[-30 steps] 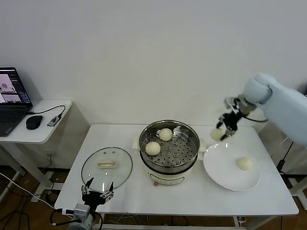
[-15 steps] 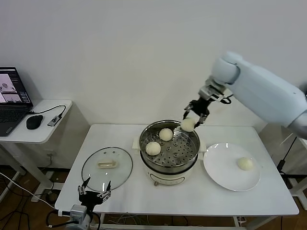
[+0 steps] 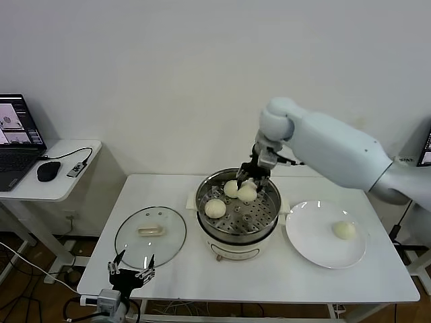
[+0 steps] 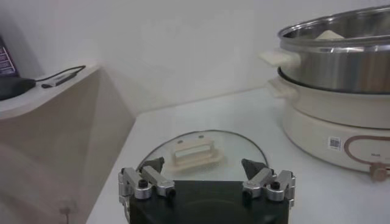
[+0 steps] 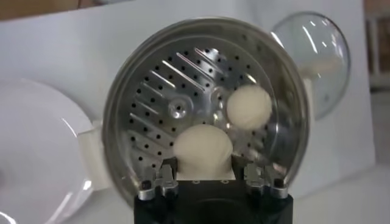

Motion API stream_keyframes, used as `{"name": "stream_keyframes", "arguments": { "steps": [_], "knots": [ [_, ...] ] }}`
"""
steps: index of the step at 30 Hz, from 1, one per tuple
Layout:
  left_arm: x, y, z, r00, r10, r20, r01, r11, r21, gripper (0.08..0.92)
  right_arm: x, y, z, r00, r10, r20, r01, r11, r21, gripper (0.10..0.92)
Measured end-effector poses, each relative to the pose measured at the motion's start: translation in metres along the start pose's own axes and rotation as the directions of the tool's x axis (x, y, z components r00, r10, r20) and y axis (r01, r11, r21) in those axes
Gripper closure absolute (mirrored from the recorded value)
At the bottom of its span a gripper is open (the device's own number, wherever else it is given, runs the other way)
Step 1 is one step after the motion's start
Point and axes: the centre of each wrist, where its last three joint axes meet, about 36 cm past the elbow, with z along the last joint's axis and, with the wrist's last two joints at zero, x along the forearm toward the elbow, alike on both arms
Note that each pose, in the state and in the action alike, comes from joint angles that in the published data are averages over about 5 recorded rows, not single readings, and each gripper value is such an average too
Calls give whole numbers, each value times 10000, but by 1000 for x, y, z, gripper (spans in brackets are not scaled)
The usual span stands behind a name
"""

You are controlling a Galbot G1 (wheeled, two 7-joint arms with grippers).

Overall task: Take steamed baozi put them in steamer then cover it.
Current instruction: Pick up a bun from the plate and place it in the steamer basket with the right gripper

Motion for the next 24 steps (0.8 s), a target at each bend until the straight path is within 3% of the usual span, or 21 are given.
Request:
{"name": "stream_keyframes", "arguments": {
  "steps": [24],
  "knots": [
    [0,-2,0,10000,47,5,-47,10000,-5,177,-50,-18,-47,9986,-396,339,321,9795,1991,456]
  ]
}}
